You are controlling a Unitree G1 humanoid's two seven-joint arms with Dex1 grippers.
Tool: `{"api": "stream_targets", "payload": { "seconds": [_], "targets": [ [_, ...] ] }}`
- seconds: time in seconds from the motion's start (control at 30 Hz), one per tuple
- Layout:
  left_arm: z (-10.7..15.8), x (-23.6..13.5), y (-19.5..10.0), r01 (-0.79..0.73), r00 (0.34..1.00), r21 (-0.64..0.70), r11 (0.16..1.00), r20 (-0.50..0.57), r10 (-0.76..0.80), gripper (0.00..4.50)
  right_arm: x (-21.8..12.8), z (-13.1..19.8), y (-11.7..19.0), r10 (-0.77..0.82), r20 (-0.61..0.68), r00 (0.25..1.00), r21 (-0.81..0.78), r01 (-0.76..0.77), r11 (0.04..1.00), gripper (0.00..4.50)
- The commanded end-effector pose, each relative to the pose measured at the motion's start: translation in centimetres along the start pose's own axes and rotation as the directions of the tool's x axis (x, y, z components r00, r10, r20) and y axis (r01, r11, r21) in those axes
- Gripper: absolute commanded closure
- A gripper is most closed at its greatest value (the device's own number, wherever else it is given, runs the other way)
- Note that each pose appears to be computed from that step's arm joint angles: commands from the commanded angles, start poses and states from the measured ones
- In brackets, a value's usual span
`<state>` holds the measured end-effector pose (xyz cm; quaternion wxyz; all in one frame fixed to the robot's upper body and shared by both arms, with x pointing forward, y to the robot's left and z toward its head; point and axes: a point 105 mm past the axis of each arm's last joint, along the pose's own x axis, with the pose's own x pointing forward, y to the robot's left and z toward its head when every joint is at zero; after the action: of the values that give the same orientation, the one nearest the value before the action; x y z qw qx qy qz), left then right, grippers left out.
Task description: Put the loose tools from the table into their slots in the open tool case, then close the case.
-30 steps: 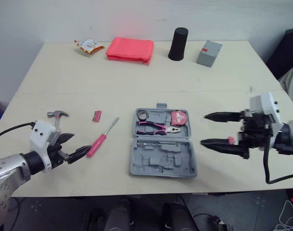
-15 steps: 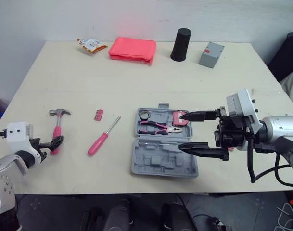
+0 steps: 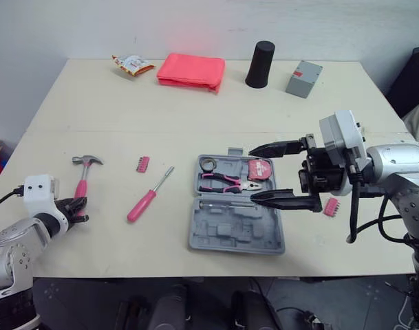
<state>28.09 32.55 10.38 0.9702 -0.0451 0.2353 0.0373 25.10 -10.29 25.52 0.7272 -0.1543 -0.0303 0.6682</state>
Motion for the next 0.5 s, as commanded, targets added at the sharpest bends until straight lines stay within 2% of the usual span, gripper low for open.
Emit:
{"api": "stream_targets", "payload": {
  "seconds": [0.03, 0.13, 0.2, 0.27, 0.33, 0.43, 0.5],
  "targets": [
    [-2.0, 0.2, -0.1, 0.007, 0.998, -0.017, 1.0, -0.061, -0.008, 4.01, -0.2, 0.9, -0.1, 0.008, 0.016, 1.0, -0.048, -0.007, 0.999, 0.0],
    [-1.0, 0.3, 0.3, -0.003, 1.0, -0.008, 1.0, -0.013, 0.003, 4.01, -0.2, 0.9, 0.1, 0.017, 0.018, 1.0, -0.045, -0.016, 0.999, 0.0],
    [1.1, -0.1, 0.4, 0.0, 0.998, 0.019, 1.0, 0.062, -0.001, 4.01, -0.3, 0.9, 0.3, 0.035, 0.017, 0.999, -0.043, -0.035, 0.998, 0.0],
    [6.1, -1.5, -1.5, 0.061, 0.967, 0.211, 0.976, 0.23, -0.11, 4.01, -0.4, 1.1, 0.1, 0.038, 0.024, 0.999, -0.039, -0.037, 0.999, 0.0],
    [8.9, -3.1, -4.5, 0.152, 0.912, 0.388, 0.909, 0.3, -0.281, 4.01, -0.6, 1.5, -0.3, 0.03, 0.053, 0.998, -0.028, -0.028, 0.999, 0.0],
    [9.8, -4.9, -9.0, 0.345, 0.811, 0.501, 0.794, 0.267, -0.521, 4.01, -1.1, 1.6, -0.3, 0.017, 0.058, 0.998, -0.005, -0.017, 1.0, 0.0],
    [9.5, -5.8, -11.9, 0.454, 0.739, 0.569, 0.686, 0.19, -0.647, 4.01, -1.4, 1.2, 0.1, 0.013, 0.04, 0.999, 0.017, -0.013, 1.0, 0.0]
  ]
}}
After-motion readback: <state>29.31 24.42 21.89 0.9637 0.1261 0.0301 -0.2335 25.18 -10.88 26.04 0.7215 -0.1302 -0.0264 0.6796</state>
